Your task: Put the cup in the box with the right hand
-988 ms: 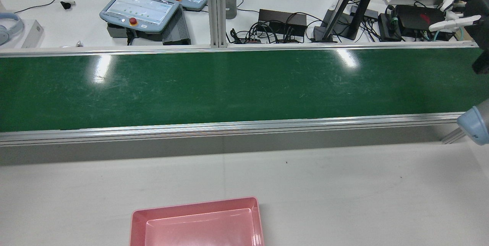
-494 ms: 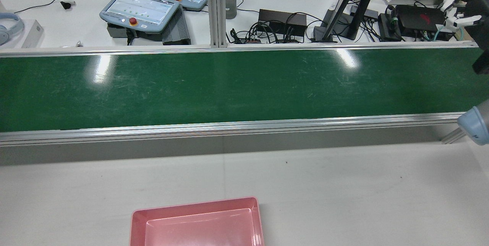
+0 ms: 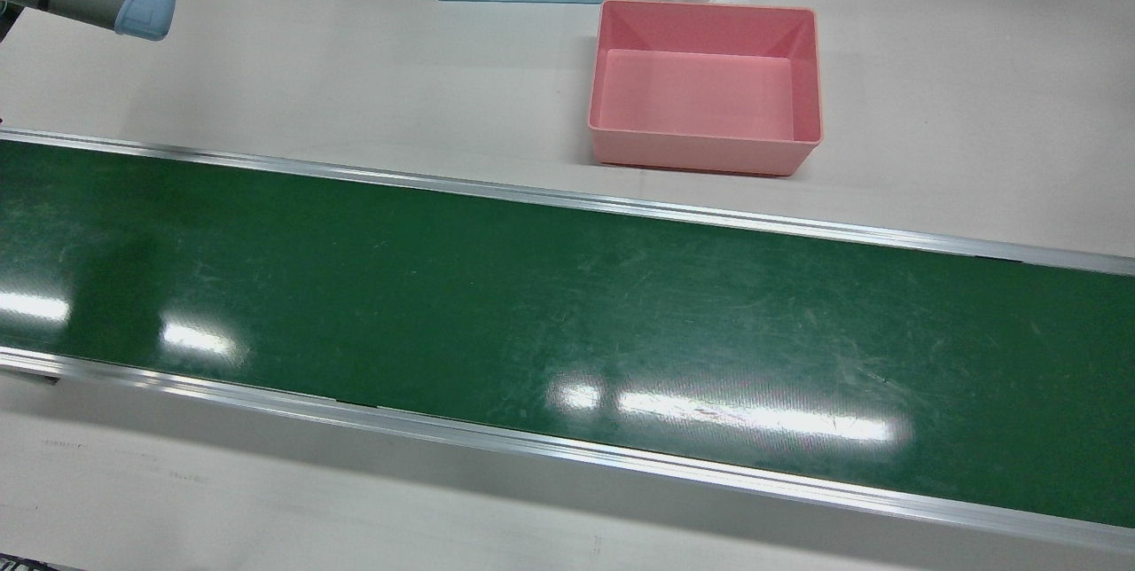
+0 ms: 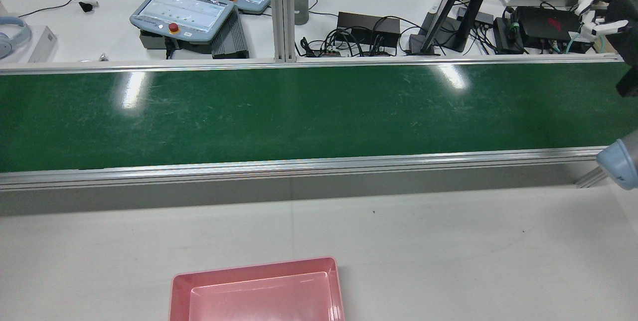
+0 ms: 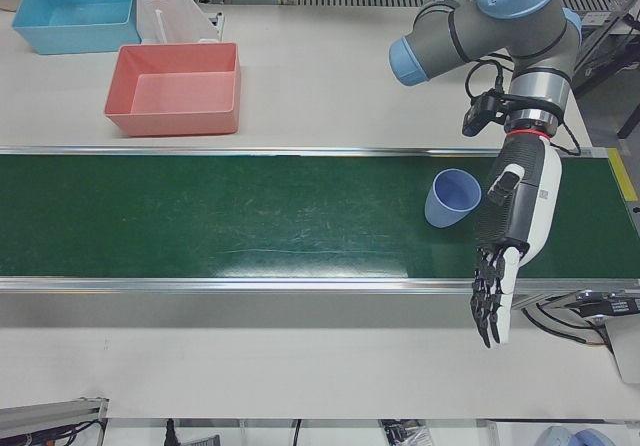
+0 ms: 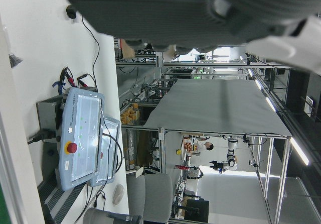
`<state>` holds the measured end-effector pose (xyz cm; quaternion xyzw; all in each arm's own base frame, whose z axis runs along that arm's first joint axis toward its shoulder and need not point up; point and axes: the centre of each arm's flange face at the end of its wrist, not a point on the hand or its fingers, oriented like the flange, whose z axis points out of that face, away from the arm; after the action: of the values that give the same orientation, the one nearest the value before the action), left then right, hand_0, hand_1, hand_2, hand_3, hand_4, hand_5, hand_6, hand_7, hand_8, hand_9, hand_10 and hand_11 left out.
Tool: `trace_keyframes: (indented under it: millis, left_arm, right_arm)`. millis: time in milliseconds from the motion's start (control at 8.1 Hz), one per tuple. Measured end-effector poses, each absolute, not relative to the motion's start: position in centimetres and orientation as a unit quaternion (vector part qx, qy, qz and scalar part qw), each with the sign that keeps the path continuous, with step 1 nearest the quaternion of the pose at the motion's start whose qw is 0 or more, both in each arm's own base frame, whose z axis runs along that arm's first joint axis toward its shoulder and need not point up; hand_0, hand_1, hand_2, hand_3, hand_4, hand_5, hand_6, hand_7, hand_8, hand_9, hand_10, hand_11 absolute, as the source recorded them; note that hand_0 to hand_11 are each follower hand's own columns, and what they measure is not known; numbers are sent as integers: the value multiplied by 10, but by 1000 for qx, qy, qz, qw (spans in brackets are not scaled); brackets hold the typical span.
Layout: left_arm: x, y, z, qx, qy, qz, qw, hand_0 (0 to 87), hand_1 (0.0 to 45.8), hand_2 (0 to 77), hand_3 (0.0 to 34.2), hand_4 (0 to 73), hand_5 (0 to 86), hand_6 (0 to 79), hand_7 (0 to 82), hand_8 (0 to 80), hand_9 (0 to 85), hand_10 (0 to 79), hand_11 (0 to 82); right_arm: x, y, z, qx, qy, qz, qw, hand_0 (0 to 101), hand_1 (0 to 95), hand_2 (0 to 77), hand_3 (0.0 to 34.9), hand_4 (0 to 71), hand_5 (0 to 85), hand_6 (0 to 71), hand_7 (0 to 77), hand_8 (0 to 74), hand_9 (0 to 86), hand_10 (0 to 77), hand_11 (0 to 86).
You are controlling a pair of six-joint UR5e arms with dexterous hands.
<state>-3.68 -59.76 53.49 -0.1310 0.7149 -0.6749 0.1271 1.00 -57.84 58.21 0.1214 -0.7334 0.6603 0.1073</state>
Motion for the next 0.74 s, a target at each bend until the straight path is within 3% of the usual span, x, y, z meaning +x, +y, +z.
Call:
trace_keyframes:
  millis: [741]
  left_arm:
    - [-37, -598, 535, -131, 715, -675, 127, 0, 5, 5, 0, 0, 0, 0, 0, 0, 0, 0, 0]
  right_arm:
    - [9, -578, 584, 120, -732, 662, 108, 798, 355, 605, 83, 518, 267, 409, 704, 698, 704, 687, 698]
